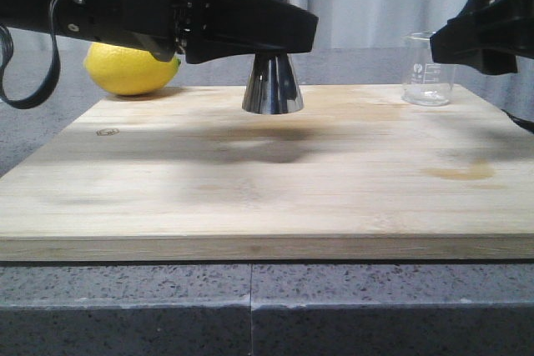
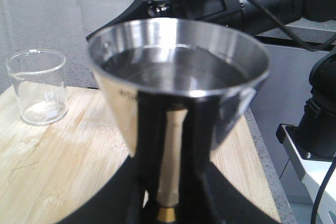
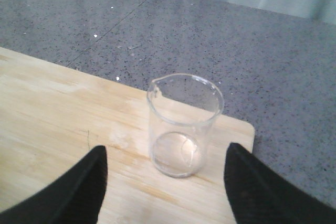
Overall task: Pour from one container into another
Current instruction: 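Open the right gripper and lift it away from the beaker, then lower the held jigger toward the board with the left gripper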
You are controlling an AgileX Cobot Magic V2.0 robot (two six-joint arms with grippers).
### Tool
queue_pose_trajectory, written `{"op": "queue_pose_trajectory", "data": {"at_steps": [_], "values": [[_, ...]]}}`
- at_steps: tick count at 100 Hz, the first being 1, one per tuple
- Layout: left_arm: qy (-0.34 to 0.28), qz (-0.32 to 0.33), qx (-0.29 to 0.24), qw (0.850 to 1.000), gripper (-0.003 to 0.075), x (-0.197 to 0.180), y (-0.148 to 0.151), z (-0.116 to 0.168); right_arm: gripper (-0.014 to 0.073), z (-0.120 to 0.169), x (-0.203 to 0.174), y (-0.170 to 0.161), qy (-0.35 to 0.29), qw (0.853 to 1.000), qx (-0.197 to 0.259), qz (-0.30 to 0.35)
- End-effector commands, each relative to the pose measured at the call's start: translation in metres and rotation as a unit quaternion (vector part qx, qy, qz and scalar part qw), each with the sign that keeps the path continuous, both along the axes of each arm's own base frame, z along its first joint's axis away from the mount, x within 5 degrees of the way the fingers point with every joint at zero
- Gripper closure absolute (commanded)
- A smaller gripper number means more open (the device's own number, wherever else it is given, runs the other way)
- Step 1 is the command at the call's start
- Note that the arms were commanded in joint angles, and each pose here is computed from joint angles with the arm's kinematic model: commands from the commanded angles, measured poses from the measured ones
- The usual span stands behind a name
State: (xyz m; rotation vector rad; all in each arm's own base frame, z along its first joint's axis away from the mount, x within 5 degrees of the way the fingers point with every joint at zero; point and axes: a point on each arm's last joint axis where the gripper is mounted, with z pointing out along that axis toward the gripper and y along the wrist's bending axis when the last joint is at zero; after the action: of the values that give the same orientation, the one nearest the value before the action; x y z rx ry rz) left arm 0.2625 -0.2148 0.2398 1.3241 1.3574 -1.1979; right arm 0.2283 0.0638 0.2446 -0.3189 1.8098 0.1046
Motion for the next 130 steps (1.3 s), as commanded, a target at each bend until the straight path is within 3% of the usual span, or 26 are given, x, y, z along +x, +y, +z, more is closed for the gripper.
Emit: {"op": "queue_pose_trajectory", "data": {"at_steps": [1, 22, 58, 78, 130], "values": [[-0.010, -0.070, -0.090, 0.993, 0.0739, -0.017, -0.001, 0.035, 0.0186, 0.019, -0.002, -0.002, -0.045, 0.999, 0.005, 0.000], [-0.010, -0.070, -0.090, 0.993, 0.0739, -0.017, -0.001, 0.035, 0.0186, 0.028, -0.013, -0.004, -0.044, 0.999, 0.006, 0.003], [-0.010, -0.070, -0.090, 0.993, 0.0739, -0.017, -0.001, 0.035, 0.0186, 0.074, -0.051, -0.015, -0.144, 0.989, 0.036, 0.003], [-0.010, -0.070, -0.090, 0.993, 0.0739, -0.017, -0.001, 0.035, 0.0186, 0.090, -0.063, -0.018, -0.149, 0.988, 0.036, 0.007], [-0.010, -0.070, -0.090, 0.993, 0.0739, -0.017, -0.001, 0.035, 0.0186, 0.096, -0.063, -0.018, -0.164, 0.986, 0.040, 0.006]]}}
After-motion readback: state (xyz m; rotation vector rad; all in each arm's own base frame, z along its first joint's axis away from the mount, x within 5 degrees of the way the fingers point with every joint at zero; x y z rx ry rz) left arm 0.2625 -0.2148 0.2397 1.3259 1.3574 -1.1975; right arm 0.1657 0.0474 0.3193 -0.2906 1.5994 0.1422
